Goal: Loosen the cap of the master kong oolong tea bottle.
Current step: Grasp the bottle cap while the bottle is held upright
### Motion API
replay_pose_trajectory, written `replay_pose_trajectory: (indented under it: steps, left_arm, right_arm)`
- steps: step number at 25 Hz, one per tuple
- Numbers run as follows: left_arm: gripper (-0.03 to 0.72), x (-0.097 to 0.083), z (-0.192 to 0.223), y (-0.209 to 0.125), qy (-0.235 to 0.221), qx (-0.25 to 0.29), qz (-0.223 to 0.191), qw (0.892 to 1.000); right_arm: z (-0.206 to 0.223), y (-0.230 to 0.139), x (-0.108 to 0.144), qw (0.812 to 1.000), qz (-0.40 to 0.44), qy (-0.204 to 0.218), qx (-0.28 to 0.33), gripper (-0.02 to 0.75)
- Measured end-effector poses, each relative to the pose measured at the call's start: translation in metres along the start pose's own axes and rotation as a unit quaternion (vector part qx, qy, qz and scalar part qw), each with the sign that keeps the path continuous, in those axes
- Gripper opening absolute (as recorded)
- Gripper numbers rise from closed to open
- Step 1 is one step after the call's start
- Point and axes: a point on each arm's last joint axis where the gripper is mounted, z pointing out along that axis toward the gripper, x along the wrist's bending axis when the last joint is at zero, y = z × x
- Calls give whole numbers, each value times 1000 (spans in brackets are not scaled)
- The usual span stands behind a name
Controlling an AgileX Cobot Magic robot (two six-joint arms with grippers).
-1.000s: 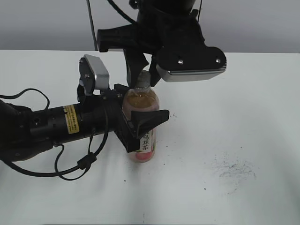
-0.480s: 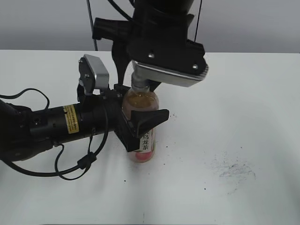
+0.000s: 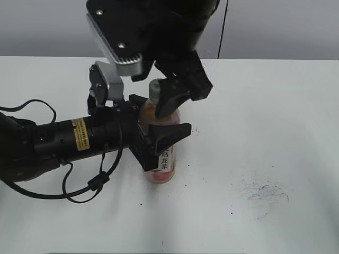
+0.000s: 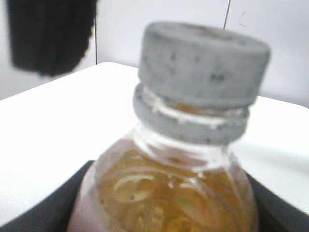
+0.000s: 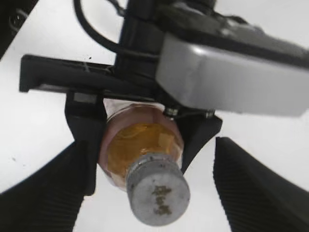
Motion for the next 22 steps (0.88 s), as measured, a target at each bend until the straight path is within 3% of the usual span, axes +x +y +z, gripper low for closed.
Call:
replay_pose_trajectory:
  steps: [3, 7, 10, 16, 19, 22]
  left_arm:
    - [447, 0, 0, 0, 0, 0, 0, 1000]
    - [447, 0, 0, 0, 0, 0, 0, 1000]
    - [447, 0, 0, 0, 0, 0, 0, 1000]
    - [447, 0, 0, 0, 0, 0, 0, 1000]
    - [447, 0, 0, 0, 0, 0, 0, 1000]
    - [447, 0, 0, 0, 0, 0, 0, 1000]
  right_arm:
    - [0, -4, 0, 986, 167, -3, 20, 591]
    - [0, -7, 0, 940, 340, -12, 35, 586]
    - [0, -7, 0, 887, 460, -16, 34, 584]
    - [0, -7, 0, 752, 658, -24, 29, 538]
    - [0, -7, 0, 710, 703, -26, 28, 500]
    - [0, -7, 0, 695, 718, -27, 27, 462]
